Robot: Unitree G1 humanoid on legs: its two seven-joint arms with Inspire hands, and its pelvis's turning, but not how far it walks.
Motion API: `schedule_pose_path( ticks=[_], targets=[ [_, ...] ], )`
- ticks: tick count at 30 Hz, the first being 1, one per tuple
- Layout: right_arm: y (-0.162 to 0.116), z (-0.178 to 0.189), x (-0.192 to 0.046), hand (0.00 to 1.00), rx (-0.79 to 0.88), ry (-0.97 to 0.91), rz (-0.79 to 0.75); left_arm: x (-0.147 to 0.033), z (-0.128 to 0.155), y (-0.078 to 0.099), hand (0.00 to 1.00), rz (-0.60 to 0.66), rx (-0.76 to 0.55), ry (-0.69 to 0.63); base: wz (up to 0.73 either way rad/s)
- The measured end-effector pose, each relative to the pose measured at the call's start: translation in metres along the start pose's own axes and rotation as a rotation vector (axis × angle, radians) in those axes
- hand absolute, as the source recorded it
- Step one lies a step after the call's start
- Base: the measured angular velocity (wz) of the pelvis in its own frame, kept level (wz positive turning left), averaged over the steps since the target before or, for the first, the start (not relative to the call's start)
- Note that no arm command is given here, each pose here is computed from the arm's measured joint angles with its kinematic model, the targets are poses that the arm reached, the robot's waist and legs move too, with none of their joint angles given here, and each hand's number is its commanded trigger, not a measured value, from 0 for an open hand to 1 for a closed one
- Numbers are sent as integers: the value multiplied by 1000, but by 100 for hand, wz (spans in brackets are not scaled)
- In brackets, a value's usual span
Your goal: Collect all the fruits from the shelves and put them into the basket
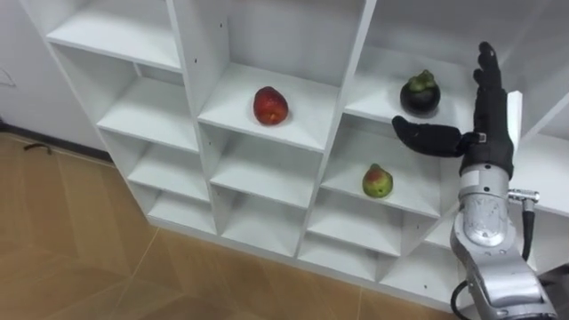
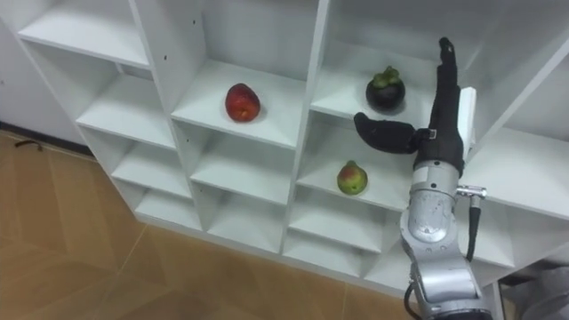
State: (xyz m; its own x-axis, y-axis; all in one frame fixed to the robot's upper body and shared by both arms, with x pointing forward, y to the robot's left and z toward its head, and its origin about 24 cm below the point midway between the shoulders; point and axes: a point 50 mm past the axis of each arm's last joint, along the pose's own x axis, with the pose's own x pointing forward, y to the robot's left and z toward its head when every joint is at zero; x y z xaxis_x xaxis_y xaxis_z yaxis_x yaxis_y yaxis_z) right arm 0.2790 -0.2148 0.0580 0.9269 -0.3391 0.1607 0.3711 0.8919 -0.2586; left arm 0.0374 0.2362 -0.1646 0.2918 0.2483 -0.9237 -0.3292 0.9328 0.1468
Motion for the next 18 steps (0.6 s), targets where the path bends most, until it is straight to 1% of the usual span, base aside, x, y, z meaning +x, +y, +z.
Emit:
schedule_pose_path(
  ticks=[7, 12, 16, 18],
  targets=[
    [3, -4, 0, 0, 47, 36, 16, 0, 1, -1, 100, -5, 15, -3, 0],
    [6, -13, 3, 0, 36, 80, 42, 0, 2, 0, 100, 0, 16, -6, 0],
    [10, -19, 15, 0, 39, 137, 45, 1, 3, -1, 100, 4, 16, -1, 0],
    [10, -17, 17, 0, 53, 134, 41, 2, 6, -2, 100, 6, 16, -3, 0]
  ],
)
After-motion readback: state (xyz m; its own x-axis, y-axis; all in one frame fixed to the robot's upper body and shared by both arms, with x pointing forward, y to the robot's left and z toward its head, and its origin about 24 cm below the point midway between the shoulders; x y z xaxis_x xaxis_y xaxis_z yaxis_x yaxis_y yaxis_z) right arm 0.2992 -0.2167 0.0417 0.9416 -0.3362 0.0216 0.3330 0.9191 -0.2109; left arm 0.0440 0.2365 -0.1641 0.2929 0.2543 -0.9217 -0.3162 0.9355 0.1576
